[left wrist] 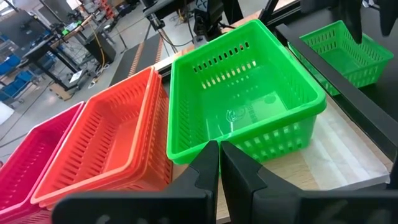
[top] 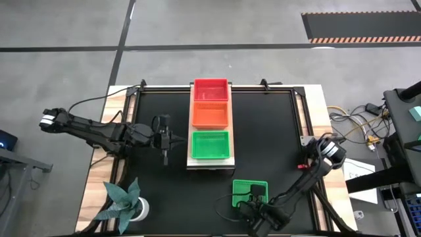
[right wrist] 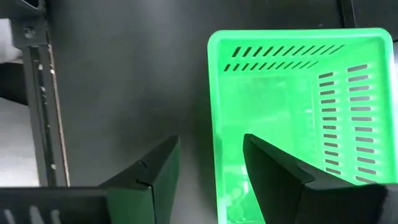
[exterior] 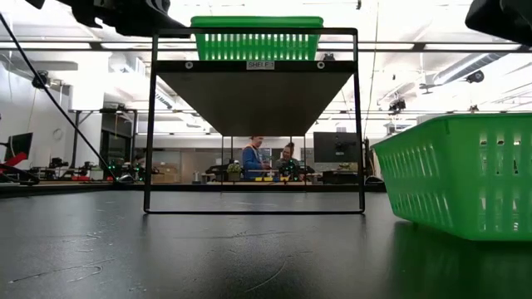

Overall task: Stack baskets on shelf by color
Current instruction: Stack the green bin on the green bins on the shelf

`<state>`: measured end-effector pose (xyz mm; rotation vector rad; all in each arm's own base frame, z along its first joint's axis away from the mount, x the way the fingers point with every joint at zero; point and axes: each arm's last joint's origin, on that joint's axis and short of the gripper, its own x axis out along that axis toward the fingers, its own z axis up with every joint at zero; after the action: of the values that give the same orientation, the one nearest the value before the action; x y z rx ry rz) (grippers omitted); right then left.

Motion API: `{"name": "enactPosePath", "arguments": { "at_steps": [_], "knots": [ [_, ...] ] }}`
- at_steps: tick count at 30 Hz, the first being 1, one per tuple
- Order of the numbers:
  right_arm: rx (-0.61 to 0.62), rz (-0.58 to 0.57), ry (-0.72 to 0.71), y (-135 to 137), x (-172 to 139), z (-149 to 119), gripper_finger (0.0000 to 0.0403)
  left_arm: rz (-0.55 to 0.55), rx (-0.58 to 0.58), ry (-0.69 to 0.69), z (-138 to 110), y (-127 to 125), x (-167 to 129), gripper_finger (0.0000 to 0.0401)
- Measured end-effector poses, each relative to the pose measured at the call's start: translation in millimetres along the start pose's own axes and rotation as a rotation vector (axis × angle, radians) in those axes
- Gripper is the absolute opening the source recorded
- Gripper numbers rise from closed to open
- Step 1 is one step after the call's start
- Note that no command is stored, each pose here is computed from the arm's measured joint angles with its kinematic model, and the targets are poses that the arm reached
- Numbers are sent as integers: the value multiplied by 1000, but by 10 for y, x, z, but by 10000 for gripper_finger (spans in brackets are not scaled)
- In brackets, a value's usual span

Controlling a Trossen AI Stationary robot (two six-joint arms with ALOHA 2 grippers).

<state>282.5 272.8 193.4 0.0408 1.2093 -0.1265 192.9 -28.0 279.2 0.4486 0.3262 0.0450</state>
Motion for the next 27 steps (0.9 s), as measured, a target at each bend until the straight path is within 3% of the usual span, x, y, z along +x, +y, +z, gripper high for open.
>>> {"name": "enactPosePath", "arguments": {
  "at_steps": [11,21,27],
  "knots": [
    [-18,-31,25,19,141,-39,125,0,5,-1,1,1,0,0],
    [-70,-42,36,29,197,-54,17,2,4,-5,7,3,0,0],
    [-68,-25,24,-14,48,-16,9,3,3,-7,9,4,0,0]
  ]
}}
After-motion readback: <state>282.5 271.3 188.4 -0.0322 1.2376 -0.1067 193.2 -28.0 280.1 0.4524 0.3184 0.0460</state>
